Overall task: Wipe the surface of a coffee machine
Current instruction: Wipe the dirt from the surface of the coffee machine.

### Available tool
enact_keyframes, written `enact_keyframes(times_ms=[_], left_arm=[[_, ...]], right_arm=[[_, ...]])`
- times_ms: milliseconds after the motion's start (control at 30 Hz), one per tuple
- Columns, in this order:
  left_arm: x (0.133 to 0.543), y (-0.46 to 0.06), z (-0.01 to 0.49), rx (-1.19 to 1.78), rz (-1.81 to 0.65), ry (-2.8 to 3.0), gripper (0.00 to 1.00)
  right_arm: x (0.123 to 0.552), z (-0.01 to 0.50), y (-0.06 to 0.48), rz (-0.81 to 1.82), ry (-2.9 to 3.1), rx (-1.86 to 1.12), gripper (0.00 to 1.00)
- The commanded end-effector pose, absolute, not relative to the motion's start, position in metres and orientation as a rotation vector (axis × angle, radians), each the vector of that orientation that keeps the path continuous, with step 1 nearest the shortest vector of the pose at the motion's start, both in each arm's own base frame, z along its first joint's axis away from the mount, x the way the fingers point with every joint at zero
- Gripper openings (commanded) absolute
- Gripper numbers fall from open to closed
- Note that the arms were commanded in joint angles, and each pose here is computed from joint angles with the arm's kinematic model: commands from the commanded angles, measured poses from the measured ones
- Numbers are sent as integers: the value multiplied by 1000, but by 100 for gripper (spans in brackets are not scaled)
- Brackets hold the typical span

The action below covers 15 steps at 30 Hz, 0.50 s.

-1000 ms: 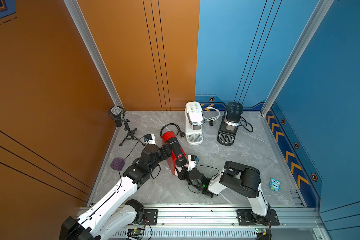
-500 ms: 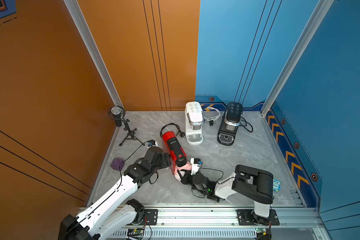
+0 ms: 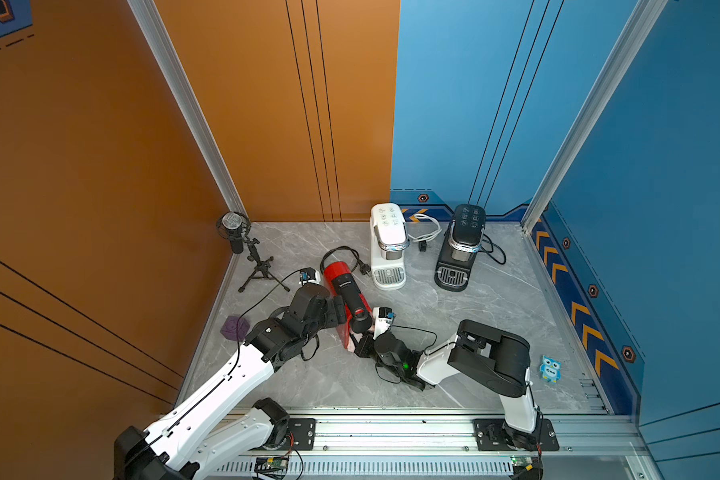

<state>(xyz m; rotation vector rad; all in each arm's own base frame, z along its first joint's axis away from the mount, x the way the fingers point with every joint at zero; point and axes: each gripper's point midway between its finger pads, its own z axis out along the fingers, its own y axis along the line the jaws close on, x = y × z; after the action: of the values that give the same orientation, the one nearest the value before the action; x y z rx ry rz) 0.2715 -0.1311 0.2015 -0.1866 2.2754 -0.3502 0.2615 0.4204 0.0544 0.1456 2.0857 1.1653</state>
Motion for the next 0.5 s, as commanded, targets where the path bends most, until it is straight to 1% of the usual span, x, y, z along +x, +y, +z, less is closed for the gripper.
enact_keyframes(times_ms=[0,100,167,300,367,467], left_arm=[[271,-137,206,-135,-340,2279,85],[274,-140,210,-117,-334,2271,85],[276,-144,213,-91,-326,2271,85],[280,-146,220,-62,-289,2253,85],[282,-148,226,-56,-295,2239,90],[283,-152,241,-37,-310,2212,90]], right_arm=[[261,34,421,1149,2148,145,0],[244,14,410,1095,2205,143,0],[232,14,406,1089,2214,126,0],[219,45,401,1085,2174,71,0],[219,62,402,1079,2153,45,0],[224,77,407,1076,2132,13,0]])
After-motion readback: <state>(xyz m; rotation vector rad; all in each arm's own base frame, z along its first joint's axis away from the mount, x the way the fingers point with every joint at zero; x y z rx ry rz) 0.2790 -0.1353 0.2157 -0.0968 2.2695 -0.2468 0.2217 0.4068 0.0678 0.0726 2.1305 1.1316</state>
